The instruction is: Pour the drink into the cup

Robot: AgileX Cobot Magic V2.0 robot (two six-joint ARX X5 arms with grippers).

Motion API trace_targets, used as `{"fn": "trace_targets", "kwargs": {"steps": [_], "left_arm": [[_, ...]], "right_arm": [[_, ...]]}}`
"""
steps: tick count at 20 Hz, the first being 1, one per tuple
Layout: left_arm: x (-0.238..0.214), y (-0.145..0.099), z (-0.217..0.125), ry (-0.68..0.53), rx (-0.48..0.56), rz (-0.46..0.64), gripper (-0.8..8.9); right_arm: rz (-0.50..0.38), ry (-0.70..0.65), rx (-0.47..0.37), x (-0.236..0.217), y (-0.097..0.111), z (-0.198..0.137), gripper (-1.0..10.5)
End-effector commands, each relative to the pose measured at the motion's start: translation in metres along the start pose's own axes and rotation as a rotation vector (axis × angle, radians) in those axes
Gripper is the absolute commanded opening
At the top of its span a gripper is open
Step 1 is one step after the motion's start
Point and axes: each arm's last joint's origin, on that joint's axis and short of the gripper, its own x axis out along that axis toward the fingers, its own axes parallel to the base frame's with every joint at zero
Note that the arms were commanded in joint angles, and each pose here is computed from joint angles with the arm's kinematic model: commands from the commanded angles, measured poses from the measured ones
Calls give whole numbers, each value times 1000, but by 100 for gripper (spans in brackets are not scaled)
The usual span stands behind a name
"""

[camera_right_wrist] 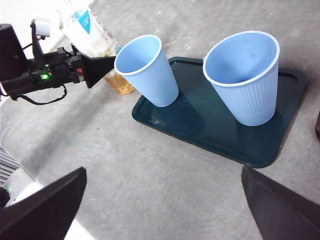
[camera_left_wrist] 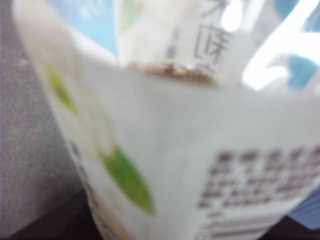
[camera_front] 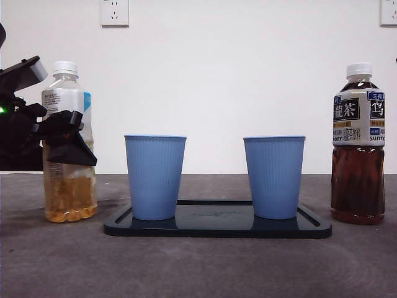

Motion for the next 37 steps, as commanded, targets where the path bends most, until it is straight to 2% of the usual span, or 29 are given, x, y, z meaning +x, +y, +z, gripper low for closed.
{"fn": "trace_targets", "kwargs": {"steps": [1,3,6,11,15,20,24,27,30,32,37], "left_arm": [[-5,-2,16,-31,57,-4,182],[-11,-4,29,19,100,-2,182],[-22,-7,55,156,239,24,182],[-40,-22,103,328,541,84,182],[-52,-40,132,389,749,168,176],[-58,-56,147,483,972,317,172],[-56,-66,146,544,1153,366,151],[-53,-72,144,561,1230,363,150],[-41,-76,140,629,1330,421,133],[-33,-77,135,672,1350,440,92],[-20,-83,126,705,1393,419,90]], "right_arm": [[12,-12,-41,-2,3,4,495],[11,-5,-55,-2,3,3,495],[24,21,-89,-2,3,1,495],[42,39,-123,0,2,0,495],[51,50,-135,2,2,1,495],[76,62,-159,3,5,-1,495],[94,71,-177,3,7,-1,495],[103,72,-184,4,8,-2,495],[113,74,-192,4,9,-2,495],[118,76,-195,4,10,-2,495],[142,89,-211,5,13,-3,495]]}}
